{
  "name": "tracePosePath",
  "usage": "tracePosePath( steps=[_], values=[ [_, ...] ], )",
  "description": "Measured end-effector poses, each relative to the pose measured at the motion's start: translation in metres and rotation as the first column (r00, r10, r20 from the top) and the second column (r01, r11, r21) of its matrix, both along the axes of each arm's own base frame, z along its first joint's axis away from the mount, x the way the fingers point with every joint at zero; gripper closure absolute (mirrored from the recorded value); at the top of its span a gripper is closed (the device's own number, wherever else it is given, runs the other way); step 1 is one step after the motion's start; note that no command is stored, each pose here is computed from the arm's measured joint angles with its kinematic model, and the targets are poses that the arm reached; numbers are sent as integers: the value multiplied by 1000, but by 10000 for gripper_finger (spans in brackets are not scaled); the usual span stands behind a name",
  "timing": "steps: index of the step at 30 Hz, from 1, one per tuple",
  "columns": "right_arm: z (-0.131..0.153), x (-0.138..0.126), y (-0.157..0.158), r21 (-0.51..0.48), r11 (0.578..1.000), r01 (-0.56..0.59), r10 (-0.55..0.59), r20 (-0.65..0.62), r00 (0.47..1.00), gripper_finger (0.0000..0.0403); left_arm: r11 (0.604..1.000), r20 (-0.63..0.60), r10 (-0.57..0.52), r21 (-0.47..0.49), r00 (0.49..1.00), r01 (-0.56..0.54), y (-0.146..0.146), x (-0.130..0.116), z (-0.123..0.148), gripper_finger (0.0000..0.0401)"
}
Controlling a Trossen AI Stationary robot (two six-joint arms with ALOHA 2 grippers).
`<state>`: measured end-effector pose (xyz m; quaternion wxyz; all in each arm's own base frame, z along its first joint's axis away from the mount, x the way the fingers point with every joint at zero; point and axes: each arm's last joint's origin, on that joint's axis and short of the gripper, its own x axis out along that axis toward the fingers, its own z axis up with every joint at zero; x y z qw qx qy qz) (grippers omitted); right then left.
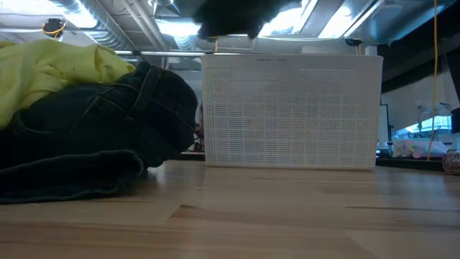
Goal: Sort clothes
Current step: Put the yellow shirt into the white laundry organizer
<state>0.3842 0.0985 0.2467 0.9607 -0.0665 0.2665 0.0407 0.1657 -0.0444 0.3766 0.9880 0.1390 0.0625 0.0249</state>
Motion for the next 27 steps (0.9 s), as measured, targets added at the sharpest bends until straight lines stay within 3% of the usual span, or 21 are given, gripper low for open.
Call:
tracePosePath(
  steps=[7, 16, 20, 27],
  values=[
    [-36, 20, 4, -24, 1000, -6, 6, -6, 1000, 189, 1000, -3, 0, 1, 1000, 0, 0, 1, 0, 219],
    [-48, 31, -4, -48, 998, 43, -41, 37, 998, 189, 1000, -12, -1, 11, 1000, 1, -1, 4, -2, 219],
    [-52, 38, -7, -12, 998, 65, -64, 88, 994, 189, 1000, -15, 0, 7, 1000, 0, -2, 5, -3, 219],
    [-84, 47, -10, -12, 998, 63, -63, 40, 997, 189, 1000, -25, 0, 9, 1000, 0, -3, 7, -4, 219]
  ],
)
